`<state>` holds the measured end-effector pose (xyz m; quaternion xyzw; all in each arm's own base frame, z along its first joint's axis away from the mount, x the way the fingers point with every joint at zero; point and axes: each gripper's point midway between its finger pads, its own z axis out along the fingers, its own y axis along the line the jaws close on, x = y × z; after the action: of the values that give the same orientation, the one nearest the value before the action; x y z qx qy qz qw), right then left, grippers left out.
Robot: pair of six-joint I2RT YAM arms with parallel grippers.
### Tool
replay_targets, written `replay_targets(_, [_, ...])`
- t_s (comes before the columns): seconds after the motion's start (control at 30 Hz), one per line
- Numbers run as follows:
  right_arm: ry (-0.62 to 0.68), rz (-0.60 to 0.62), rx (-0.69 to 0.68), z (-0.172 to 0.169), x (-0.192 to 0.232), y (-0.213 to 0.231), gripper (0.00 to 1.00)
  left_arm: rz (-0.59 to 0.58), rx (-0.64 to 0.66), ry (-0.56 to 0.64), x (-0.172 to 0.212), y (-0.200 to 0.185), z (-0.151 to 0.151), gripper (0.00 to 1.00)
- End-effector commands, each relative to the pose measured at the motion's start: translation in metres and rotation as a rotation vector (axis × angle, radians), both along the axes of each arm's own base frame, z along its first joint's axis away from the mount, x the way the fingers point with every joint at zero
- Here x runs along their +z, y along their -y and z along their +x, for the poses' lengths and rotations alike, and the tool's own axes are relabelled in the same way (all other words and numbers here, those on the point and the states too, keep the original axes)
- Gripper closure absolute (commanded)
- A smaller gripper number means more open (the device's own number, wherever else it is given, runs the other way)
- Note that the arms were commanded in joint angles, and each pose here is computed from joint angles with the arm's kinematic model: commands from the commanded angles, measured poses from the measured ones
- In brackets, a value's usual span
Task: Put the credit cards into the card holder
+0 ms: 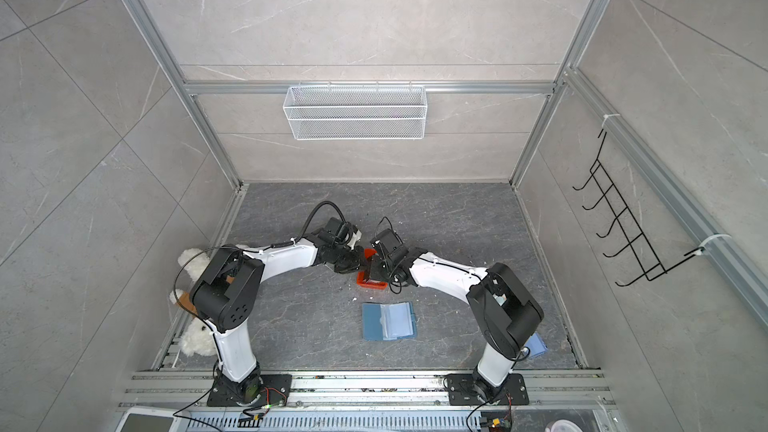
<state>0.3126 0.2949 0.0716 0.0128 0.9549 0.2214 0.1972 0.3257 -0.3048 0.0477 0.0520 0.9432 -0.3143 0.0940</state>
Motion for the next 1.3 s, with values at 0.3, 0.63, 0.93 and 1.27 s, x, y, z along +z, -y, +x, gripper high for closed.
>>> replay_targets(0.3, [0.078,0.045,-0.033,0.001,0.024,0.006,1.00,-0.031,-0.001,0.057,0.037,-0.004,-0.014,0.83])
replay_targets(0.63, [0.208,0.146,0.043,-0.023,0.080,0.023,1.00,-0.250,0.015,0.201,0.111,-0.007,-0.043,0.78])
replay_targets(0.93, [0.274,0.337,0.097,-0.045,0.129,0.048,1.00,-0.456,-0.016,0.281,0.154,-0.013,-0.083,0.78])
replay_targets(1.27, [0.323,0.670,0.140,-0.071,0.181,0.071,1.00,-0.738,-0.052,0.333,0.199,0.000,-0.100,0.77])
